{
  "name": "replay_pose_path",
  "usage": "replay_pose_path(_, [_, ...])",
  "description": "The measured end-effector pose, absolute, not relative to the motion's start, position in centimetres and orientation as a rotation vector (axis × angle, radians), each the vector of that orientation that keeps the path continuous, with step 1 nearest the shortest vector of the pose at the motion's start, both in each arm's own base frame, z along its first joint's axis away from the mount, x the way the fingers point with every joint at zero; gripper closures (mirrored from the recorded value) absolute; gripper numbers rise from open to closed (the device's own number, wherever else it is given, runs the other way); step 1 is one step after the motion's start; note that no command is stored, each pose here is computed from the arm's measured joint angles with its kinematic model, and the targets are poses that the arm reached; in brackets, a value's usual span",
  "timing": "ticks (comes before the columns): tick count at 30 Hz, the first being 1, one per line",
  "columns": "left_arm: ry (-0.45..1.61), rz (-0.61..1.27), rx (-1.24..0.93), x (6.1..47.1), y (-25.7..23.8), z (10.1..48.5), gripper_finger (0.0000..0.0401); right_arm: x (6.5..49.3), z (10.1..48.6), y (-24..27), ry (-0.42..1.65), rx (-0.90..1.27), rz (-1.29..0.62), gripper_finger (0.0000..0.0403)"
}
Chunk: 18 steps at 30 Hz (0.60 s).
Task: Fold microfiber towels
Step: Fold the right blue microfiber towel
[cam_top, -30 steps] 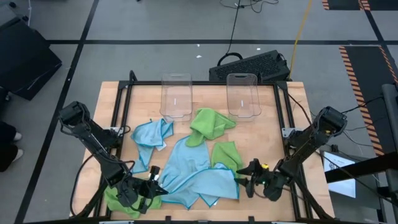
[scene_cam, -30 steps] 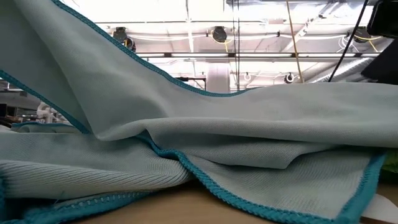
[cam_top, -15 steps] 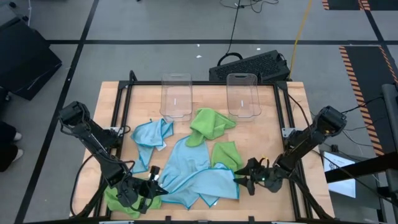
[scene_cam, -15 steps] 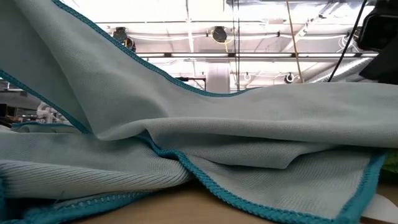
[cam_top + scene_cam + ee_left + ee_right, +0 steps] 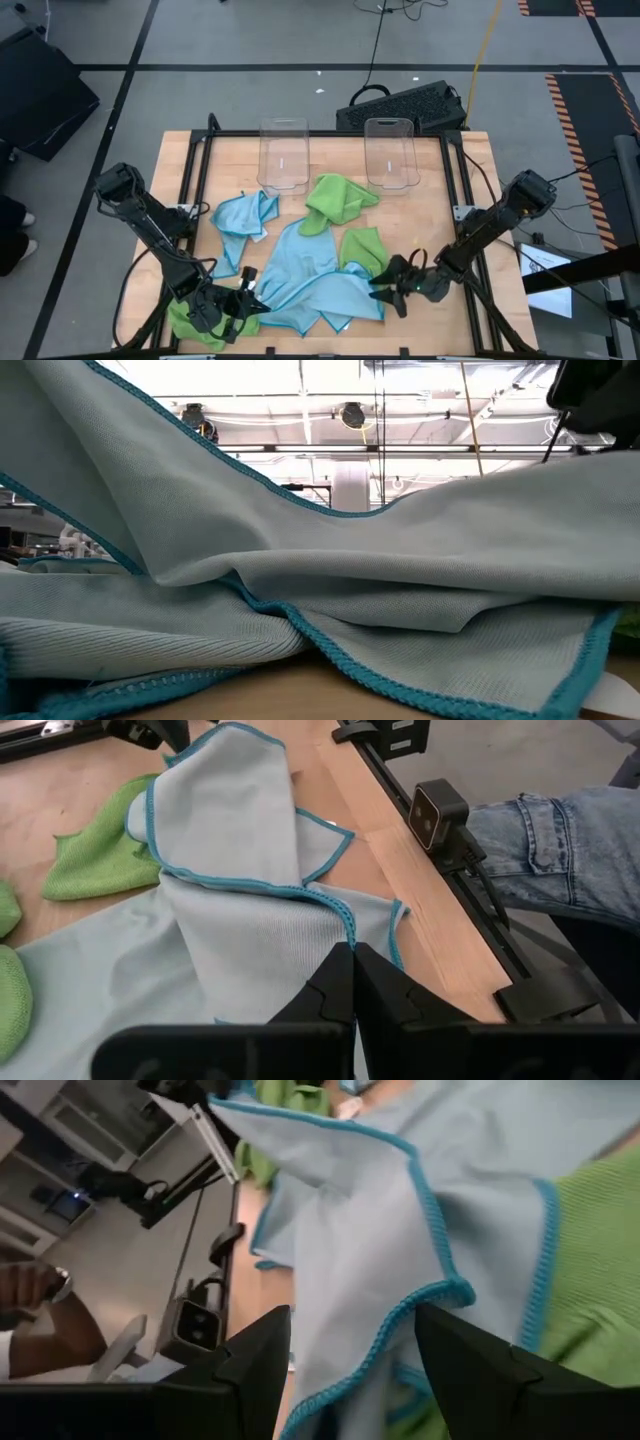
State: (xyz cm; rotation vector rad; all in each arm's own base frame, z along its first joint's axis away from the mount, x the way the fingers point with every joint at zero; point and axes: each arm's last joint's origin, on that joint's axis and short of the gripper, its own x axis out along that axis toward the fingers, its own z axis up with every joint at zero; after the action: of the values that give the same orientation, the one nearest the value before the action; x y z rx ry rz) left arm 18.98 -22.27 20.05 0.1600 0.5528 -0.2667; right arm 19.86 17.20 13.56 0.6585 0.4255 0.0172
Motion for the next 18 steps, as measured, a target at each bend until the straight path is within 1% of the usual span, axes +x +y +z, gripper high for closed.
replay_pose_path(5, [0.552, -0.267, 0.159, 19.0, -22.3, 20.1, 0.0398, 21.2, 14.1, 18.7, 0.444, 0.622, 0.094, 0.0193])
replay_pose_path(14, [0.545, -0.27, 0.162, 19.0, -22.3, 20.1, 0.0398, 24.2, 13.2, 21.0, 0.485, 0.597, 0.125, 0.0193])
replay_pose_path(18, [0.545, -0.27, 0.162, 19.0, -22.3, 20.1, 0.0398, 25.1, 14.3, 22.1, 0.508, 0.584, 0.182, 0.0193])
